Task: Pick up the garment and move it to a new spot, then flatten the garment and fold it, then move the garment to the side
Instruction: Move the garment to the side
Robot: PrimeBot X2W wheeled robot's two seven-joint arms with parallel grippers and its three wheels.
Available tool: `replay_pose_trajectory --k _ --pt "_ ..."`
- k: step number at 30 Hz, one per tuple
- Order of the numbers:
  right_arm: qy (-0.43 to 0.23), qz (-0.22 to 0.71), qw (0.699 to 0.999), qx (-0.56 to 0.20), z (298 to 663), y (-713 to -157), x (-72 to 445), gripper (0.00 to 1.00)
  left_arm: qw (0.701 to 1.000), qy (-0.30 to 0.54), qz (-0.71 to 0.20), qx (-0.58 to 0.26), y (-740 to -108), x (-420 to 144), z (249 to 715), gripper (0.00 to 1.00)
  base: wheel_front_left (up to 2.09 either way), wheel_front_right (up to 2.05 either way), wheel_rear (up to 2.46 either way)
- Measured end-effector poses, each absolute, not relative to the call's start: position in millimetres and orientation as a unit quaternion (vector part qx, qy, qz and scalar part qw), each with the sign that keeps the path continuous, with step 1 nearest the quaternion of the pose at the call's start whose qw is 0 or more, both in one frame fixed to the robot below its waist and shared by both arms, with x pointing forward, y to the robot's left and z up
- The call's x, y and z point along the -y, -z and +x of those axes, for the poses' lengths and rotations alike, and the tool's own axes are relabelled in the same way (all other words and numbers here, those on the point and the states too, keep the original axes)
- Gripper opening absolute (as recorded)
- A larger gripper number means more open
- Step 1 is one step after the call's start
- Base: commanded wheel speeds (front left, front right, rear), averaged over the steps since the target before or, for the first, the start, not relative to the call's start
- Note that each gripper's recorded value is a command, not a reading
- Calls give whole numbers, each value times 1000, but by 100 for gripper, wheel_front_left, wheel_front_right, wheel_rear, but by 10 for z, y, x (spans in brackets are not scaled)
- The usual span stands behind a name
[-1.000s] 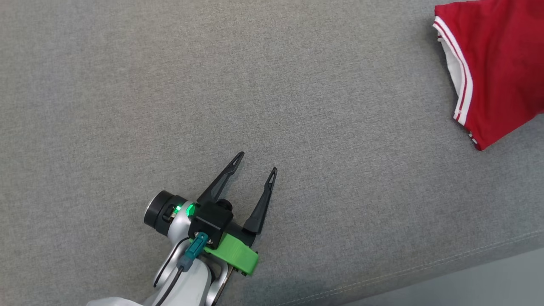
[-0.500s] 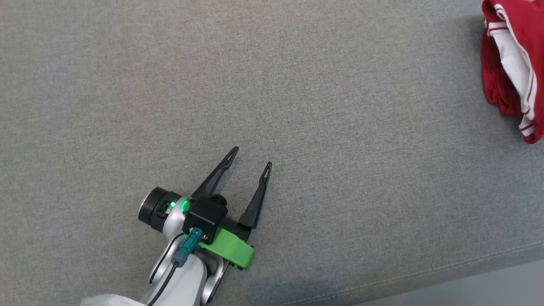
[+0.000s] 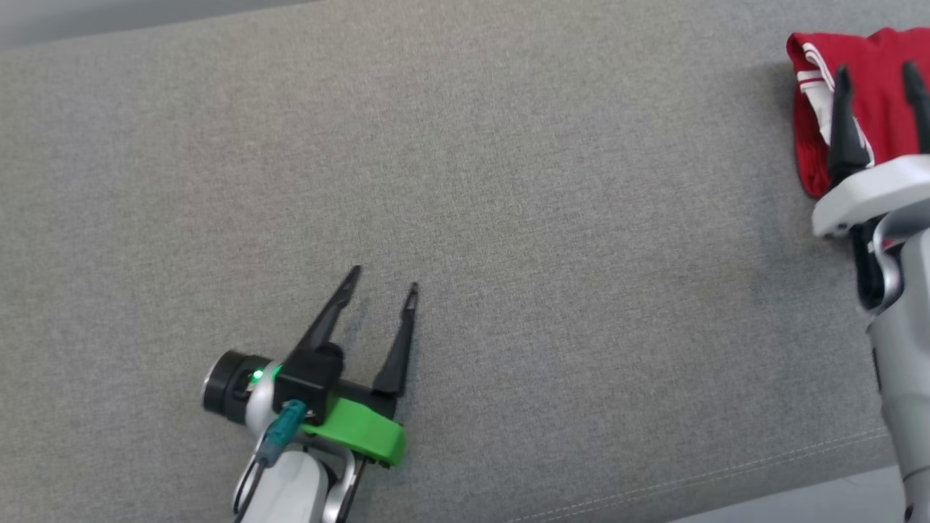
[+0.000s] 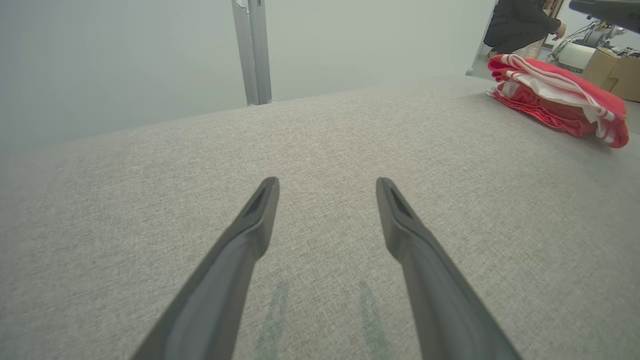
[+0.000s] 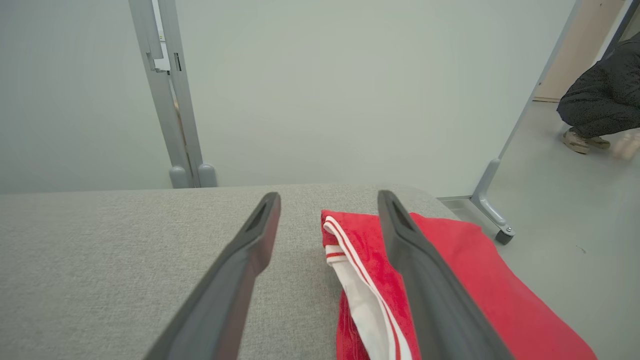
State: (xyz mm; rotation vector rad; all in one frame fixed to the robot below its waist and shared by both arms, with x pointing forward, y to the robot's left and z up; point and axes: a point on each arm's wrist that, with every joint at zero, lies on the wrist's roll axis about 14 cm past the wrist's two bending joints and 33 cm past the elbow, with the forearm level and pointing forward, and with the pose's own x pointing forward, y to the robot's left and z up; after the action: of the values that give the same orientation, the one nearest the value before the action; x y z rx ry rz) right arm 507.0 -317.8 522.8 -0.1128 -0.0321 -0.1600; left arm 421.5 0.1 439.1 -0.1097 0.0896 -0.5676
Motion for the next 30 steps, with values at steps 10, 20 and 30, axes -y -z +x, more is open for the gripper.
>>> replay_pose_trajectory --k 10,20,30 --pt "36 0 999 0 4684 -5015 2651 100 976 205 -55 -37 -4522 -449 4113 100 0 0 0" --pt "3 32 999 -14 4271 -4887 2235 100 989 133 -46 -31 -4616 -928 3887 100 0 0 0" --pt "-41 45 998 -1 4124 -4975 1842 100 997 63 -38 -16 -4716 -1398 3689 100 0 0 0"
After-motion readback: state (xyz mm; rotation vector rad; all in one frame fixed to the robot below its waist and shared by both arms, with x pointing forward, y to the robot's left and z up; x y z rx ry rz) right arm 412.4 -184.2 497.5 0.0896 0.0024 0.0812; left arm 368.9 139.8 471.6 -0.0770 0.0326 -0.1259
